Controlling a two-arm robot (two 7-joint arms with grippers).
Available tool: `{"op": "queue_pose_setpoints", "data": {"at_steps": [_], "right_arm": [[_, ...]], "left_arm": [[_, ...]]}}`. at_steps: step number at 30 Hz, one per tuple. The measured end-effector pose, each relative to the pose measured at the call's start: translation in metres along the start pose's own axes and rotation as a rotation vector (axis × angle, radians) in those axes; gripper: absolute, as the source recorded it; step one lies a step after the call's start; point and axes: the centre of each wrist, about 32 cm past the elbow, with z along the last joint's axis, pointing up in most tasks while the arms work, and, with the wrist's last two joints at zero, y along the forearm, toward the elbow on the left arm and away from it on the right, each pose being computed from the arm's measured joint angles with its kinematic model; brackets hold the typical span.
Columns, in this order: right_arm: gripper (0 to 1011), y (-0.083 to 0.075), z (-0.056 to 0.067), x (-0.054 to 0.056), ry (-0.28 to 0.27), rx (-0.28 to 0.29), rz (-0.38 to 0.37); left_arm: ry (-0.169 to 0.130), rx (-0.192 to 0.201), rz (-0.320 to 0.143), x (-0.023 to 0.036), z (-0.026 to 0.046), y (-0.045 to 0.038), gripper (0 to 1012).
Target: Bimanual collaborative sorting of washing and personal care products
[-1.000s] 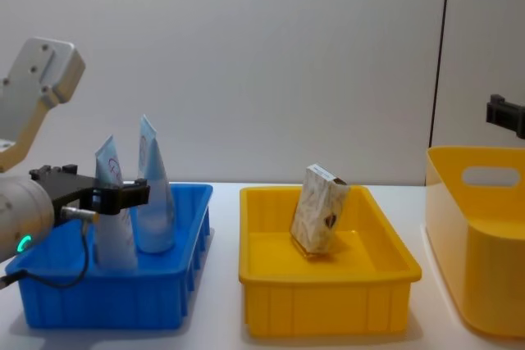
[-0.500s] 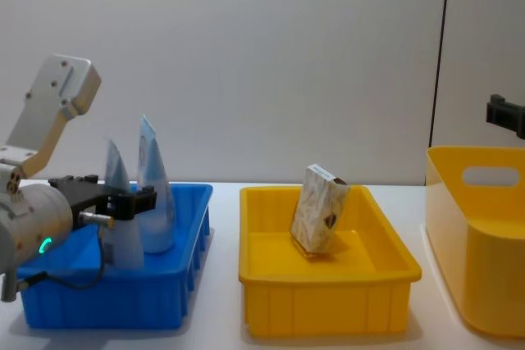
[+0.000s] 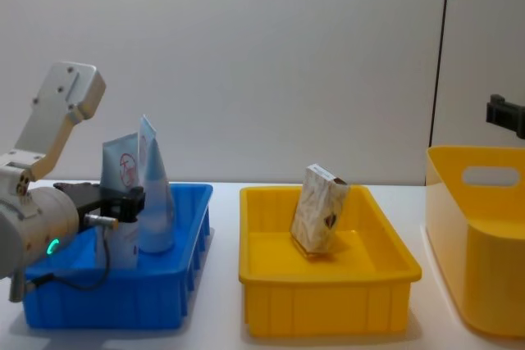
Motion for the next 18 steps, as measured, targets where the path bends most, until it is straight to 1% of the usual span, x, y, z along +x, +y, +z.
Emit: {"op": "queue_pose_setpoints", "data": {"at_steps": [1, 3, 13, 18], "right_arm": [[1003, 0.0000, 0.0000, 0.0000, 0.000, 0.000, 0.000], [1004, 0.0000, 0.0000, 0.0000, 0.000, 0.000, 0.000], [1004, 0.0000, 0.0000, 0.0000, 0.000, 0.000, 0.000], [1004, 0.0000, 0.0000, 0.0000, 0.000, 0.000, 0.000]], "left_arm": [[0.001, 0.000, 0.000, -0.0005, 0.0002, -0.0005, 356], [0.001, 0.001, 0.001, -0.0007, 0.0002, -0.0007, 314], [-0.001, 0.000, 0.005, -0.0001, 0.0007, -0.0010, 257], [-0.008, -0.025, 0.002, 0.0007, 0.0041, 0.0005, 252]]}}
